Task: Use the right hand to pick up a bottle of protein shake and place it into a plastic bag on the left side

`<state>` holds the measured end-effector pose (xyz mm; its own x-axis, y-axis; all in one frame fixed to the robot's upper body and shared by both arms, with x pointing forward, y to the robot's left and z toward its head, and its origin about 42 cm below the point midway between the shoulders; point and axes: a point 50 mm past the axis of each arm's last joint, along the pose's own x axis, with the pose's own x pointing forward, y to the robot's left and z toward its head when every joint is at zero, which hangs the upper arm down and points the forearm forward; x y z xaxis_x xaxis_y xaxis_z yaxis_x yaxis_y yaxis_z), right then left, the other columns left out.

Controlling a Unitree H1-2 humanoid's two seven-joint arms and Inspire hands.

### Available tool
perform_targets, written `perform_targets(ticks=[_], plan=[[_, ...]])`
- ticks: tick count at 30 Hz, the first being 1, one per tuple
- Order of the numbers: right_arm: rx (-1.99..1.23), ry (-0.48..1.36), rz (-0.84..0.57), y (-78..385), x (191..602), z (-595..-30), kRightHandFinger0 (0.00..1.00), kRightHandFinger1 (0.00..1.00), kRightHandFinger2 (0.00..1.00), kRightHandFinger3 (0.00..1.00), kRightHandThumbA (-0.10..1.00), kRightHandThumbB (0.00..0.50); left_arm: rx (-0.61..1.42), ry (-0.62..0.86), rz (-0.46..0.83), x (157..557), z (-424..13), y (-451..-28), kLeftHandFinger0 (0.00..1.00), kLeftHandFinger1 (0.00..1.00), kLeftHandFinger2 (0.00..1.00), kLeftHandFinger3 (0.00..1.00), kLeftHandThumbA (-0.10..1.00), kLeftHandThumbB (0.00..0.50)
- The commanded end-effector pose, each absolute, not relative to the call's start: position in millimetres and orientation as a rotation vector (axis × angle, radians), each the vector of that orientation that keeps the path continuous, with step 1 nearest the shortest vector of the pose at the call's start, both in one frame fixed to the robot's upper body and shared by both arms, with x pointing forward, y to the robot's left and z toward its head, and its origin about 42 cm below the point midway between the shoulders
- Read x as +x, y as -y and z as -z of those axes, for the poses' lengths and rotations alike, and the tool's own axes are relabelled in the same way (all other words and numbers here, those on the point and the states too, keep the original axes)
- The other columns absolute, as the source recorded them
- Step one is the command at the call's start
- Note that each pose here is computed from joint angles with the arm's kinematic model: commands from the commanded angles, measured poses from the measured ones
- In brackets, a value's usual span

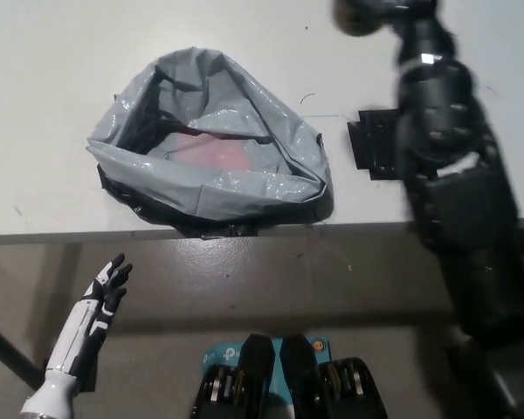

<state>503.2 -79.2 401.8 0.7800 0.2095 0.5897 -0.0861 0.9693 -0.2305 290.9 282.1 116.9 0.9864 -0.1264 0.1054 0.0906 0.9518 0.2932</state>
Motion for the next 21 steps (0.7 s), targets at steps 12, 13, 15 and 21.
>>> perform_targets(ticks=[12,13,15,21], plan=[[-0.631,0.593,-0.37,-43,527,-385,0.01,0.24,0.53,0.6,0.38,0.28,0.29,0.187,0.148,298,-131,-278,1.0,1.0,1.0,1.0,1.0,0.317],[-0.653,0.594,-0.369,-44,527,-383,0.01,0.23,0.51,0.58,0.39,0.28,0.291,0.189,0.148,298,-131,-277,1.0,1.0,1.0,1.0,1.0,0.33],[-0.714,0.581,-0.374,-44,531,-375,0.0,0.15,0.42,0.53,0.39,0.285,0.287,0.187,0.149,299,-134,-275,1.0,1.0,1.0,1.0,1.0,0.374],[-0.878,0.566,-0.371,-39,537,-352,0.01,0.19,0.49,0.53,0.3,0.305,0.288,0.204,0.164,298,-140,-274,1.0,1.0,1.0,1.0,0.99,0.334]])
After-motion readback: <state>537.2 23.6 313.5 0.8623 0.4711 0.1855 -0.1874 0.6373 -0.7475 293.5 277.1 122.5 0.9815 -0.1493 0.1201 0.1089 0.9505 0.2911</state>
